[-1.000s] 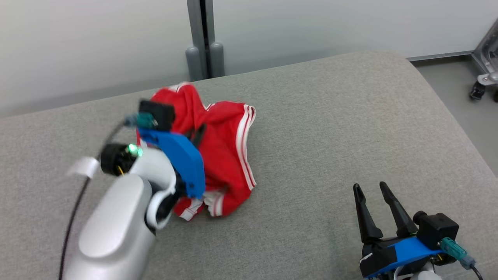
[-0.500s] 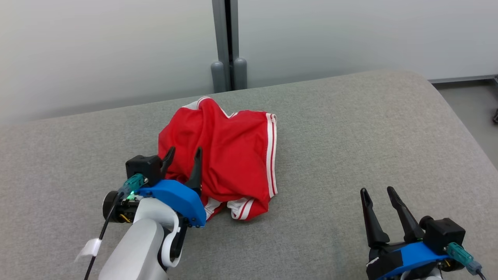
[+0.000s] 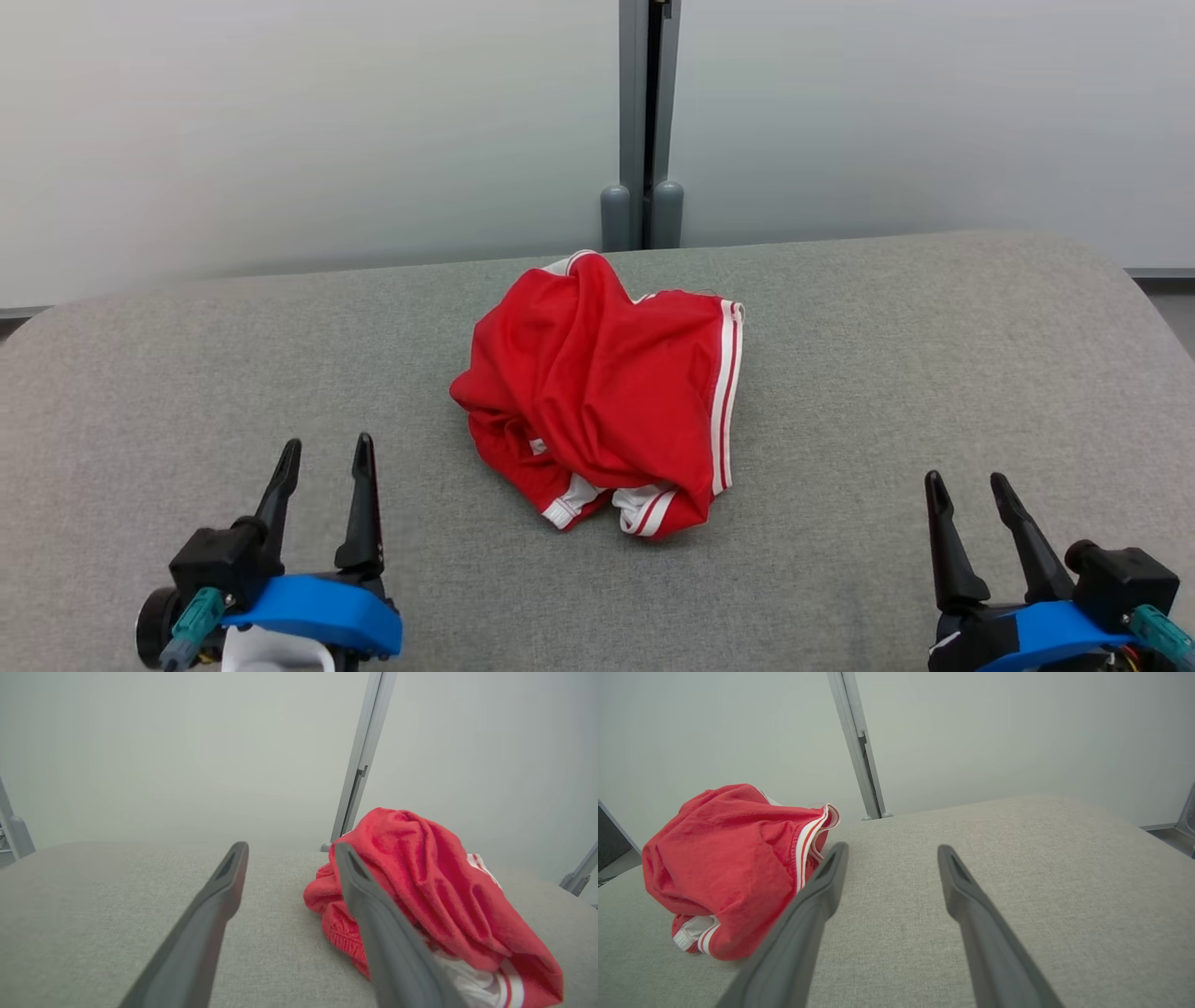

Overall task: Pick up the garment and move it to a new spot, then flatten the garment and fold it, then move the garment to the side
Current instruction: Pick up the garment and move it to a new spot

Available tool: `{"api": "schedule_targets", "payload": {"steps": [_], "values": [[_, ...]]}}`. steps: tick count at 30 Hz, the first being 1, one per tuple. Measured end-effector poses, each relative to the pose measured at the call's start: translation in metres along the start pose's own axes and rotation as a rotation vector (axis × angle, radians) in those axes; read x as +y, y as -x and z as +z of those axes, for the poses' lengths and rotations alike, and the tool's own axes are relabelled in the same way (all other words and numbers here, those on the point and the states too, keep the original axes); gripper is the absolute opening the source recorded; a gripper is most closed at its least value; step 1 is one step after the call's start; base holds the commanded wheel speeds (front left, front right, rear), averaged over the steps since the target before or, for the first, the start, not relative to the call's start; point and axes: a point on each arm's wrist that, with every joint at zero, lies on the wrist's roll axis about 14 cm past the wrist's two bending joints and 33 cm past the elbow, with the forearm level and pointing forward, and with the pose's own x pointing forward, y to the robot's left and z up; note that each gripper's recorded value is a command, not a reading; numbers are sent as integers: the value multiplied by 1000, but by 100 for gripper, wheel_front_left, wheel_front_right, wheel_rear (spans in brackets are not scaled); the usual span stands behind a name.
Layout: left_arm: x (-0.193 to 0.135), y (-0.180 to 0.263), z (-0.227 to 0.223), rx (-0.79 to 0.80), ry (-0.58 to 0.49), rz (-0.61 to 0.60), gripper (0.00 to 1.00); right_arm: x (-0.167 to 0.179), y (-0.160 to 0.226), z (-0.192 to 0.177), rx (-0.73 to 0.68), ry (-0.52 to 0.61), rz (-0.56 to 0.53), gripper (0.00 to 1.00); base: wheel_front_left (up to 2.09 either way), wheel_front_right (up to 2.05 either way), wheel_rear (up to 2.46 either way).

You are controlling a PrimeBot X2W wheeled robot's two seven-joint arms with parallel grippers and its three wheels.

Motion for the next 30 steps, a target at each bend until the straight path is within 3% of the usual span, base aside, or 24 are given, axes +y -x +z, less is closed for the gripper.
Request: {"api": "schedule_targets", "payload": {"steps": [12,16,23,30], "values": [[52,55,-18,50,-63,158,100,16,-2,1,25,70,57,100,0,0,0],[55,59,-20,56,-69,168,100,14,0,0,32,76,54,100,0,0,0],[47,48,-22,92,-72,156,100,9,3,-3,42,38,34,100,0,0,0],[2,-8,7,128,-76,4,100,6,4,-13,65,25,23,100,0,0,0]]}}
